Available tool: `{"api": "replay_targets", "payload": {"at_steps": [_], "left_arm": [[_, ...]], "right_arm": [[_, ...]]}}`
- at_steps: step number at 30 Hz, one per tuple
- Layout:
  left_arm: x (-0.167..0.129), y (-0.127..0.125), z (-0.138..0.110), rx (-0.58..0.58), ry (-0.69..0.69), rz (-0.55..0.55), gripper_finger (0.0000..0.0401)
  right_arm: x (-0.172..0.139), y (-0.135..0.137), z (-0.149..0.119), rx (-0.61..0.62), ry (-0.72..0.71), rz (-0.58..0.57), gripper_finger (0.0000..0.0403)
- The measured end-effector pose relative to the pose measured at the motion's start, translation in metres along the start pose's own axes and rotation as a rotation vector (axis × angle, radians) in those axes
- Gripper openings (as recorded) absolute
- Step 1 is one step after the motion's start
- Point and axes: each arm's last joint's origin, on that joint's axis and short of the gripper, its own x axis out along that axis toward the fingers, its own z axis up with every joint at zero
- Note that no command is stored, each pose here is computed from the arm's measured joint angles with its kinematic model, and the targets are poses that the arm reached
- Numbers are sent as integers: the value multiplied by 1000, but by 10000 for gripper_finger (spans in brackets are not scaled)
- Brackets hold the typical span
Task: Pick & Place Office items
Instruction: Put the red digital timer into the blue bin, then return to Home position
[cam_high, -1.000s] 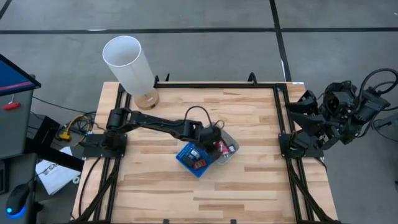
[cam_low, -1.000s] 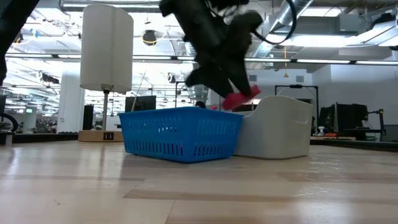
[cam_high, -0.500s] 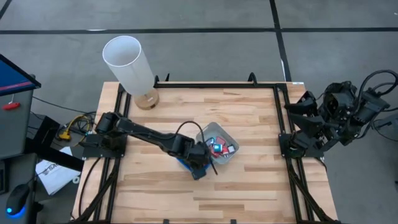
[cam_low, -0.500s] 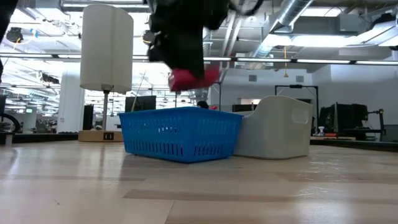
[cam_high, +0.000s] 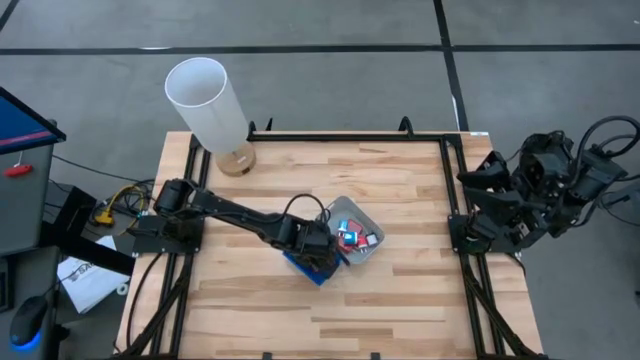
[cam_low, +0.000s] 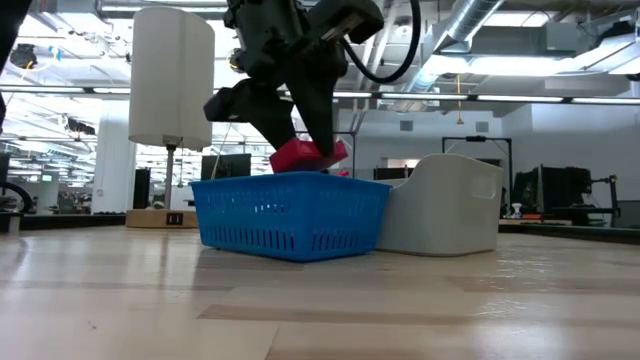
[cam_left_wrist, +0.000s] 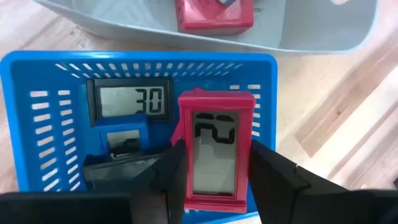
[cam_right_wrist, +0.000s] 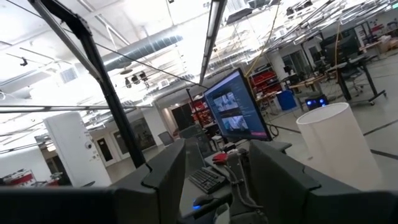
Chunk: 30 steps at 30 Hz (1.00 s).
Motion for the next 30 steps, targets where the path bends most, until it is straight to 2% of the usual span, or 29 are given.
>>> {"api": "replay_targets", "payload": {"at_steps": [10,22,28,30], "left_arm": [[0,-1,1,1,-16,-7,139],[0,-4,3,31,-46,-27,192],[-2,-4,3,36,-65,-19,202],[-9,-5,1,70,-86,-25,202]], "right_arm": [[0,0,0,-3,0,0,171],[1,2,-3,-11,5,0,171],[1,2,-3,-10,5,1,171],[0,3,-3,-8,9,9,171]]}}
